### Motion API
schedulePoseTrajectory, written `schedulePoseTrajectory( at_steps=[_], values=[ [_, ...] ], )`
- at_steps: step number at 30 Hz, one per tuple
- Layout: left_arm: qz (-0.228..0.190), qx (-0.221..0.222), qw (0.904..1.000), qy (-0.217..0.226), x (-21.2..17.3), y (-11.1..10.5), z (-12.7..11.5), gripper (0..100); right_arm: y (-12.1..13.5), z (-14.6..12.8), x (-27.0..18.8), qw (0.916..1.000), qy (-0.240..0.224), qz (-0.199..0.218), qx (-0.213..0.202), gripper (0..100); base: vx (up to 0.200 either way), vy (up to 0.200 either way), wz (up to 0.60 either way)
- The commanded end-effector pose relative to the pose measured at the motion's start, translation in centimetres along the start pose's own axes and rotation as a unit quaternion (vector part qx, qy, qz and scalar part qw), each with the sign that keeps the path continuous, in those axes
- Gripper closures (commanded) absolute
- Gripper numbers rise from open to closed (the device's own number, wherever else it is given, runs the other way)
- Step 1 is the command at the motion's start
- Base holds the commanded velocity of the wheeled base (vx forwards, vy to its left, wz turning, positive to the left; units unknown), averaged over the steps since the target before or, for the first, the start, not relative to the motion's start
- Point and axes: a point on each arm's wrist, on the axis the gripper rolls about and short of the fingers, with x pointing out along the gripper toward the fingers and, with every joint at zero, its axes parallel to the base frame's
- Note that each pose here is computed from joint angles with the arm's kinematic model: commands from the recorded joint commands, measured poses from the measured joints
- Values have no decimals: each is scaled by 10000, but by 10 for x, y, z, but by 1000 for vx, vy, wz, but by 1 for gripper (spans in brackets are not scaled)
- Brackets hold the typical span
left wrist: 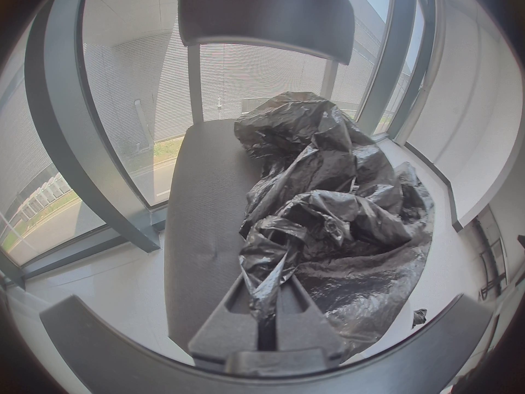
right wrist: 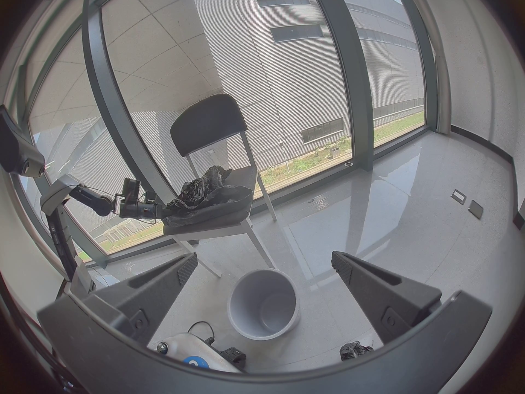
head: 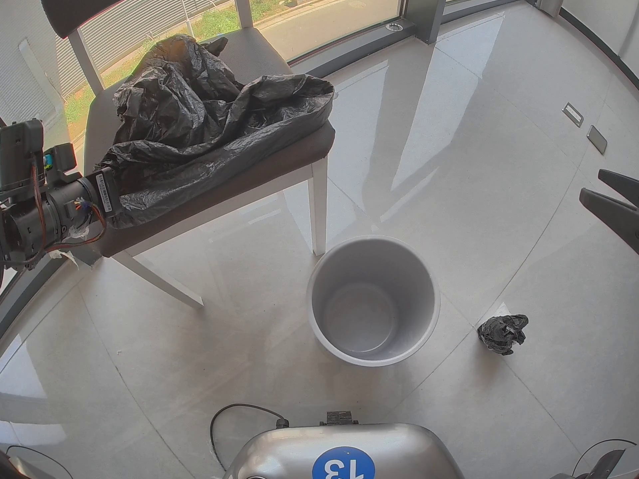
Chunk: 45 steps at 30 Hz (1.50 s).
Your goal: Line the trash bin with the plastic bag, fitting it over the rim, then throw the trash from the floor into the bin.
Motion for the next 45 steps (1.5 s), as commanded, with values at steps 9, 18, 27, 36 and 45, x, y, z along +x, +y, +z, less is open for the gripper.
schedulePoseTrajectory(
  at_steps=[9, 18, 27, 36, 45],
  values=[
    [-1194, 153, 9923, -286, -60, -45, 17, 100, -11, -8, 16, 9978, 484, -325, -324, 0, 0, 0, 0],
    [-2187, 326, 9752, -122, -90, -81, 28, 100, -15, -18, 35, 9965, 783, -282, -3, 0, 0, 0, 0],
    [-2901, 273, 9559, -356, -106, -105, 44, 100, -12, -35, 46, 9933, 1148, 96, 114, 0, 0, 0, 0],
    [-3427, 75, 9387, -371, -119, -127, 51, 100, -1, -53, 57, 9894, 1381, 449, 65, 0, 0, 0, 0],
    [-3676, -115, 9284, -527, -121, -142, 56, 100, 21, -62, 67, 9837, 1475, 1023, -48, 0, 0, 0, 0]
  ],
)
